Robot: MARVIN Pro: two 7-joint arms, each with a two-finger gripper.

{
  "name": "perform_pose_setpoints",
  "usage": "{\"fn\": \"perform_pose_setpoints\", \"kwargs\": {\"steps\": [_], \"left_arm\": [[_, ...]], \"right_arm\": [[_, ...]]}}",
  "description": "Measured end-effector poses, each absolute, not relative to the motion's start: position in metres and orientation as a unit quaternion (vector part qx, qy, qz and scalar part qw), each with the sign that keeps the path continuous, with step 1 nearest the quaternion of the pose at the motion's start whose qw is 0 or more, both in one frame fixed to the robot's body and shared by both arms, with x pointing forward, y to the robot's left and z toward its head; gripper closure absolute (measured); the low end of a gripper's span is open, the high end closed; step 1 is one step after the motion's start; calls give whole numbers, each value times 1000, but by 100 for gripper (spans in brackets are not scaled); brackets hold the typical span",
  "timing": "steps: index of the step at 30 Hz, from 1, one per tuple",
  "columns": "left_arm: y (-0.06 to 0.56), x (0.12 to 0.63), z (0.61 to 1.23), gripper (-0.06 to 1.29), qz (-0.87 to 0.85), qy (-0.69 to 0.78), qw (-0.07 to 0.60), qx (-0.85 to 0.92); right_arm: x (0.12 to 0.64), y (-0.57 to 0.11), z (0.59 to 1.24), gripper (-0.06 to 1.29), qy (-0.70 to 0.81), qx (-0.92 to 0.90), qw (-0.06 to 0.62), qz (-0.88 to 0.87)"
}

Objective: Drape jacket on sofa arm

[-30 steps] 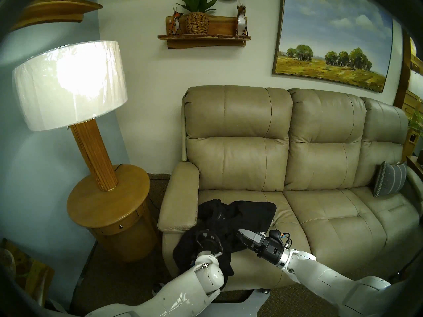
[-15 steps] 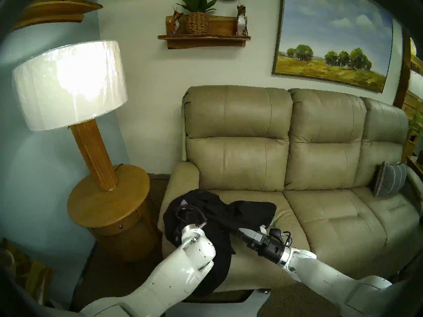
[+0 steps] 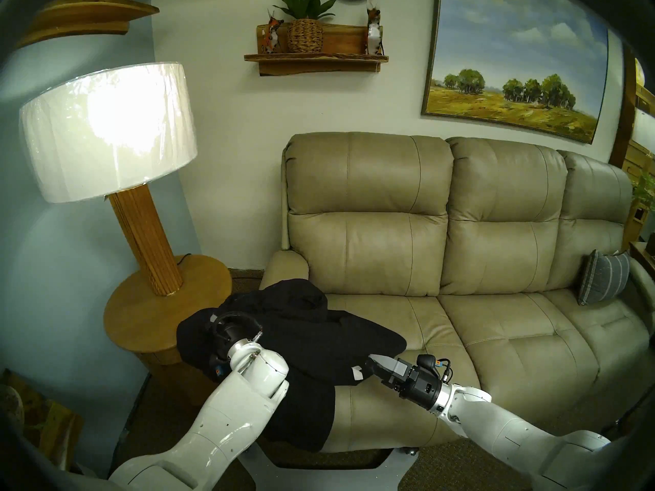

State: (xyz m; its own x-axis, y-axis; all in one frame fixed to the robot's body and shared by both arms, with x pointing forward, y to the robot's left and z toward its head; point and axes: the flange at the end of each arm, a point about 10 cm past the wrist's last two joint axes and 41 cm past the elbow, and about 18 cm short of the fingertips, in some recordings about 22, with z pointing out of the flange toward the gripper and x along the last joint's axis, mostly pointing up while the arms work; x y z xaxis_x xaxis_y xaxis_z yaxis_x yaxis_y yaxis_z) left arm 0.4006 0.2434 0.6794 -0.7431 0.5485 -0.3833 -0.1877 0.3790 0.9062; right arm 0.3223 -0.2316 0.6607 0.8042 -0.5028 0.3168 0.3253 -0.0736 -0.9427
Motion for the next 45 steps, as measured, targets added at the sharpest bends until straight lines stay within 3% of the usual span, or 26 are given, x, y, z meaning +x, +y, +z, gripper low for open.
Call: {"fn": "perform_pose_setpoints", "kwargs": {"steps": [10,11,27,28,30,31,32,33,35,36,37,38,39,40,42,45], "left_arm": [[251,397,632,114,512,807,232,180],[250,397,629,105,511,809,226,184],[249,413,626,103,519,808,211,183],[249,414,629,94,520,807,216,177],[248,417,635,34,522,805,230,163],[247,417,637,58,525,803,236,158],[245,415,639,104,528,800,241,154],[242,413,640,121,531,797,247,151],[236,409,639,118,532,795,252,150],[231,404,638,107,531,794,256,152],[226,400,636,78,529,793,259,154],[222,397,635,60,528,793,261,156],[216,392,632,26,526,793,263,160],[210,389,631,13,523,793,268,162],[202,384,631,2,519,793,274,165],[188,375,630,1,512,792,284,170]], "right_arm": [[318,-228,672,0,79,-683,657,-308],[318,-228,673,0,80,-685,655,-308],[309,-228,683,0,107,-709,623,-313],[308,-228,684,0,108,-710,622,-314],[307,-228,684,0,111,-711,619,-314],[306,-228,684,0,112,-712,618,-314],[306,-229,684,0,113,-713,617,-314],[305,-229,684,0,114,-714,616,-313],[304,-229,683,0,115,-715,614,-313],[304,-229,683,0,116,-716,613,-313],[304,-229,683,0,117,-717,612,-313],[303,-229,683,0,117,-717,612,-313],[303,-229,683,0,117,-717,612,-313],[303,-229,683,0,117,-717,612,-313],[303,-229,683,0,117,-716,612,-313],[303,-229,684,0,117,-716,613,-314]]}}
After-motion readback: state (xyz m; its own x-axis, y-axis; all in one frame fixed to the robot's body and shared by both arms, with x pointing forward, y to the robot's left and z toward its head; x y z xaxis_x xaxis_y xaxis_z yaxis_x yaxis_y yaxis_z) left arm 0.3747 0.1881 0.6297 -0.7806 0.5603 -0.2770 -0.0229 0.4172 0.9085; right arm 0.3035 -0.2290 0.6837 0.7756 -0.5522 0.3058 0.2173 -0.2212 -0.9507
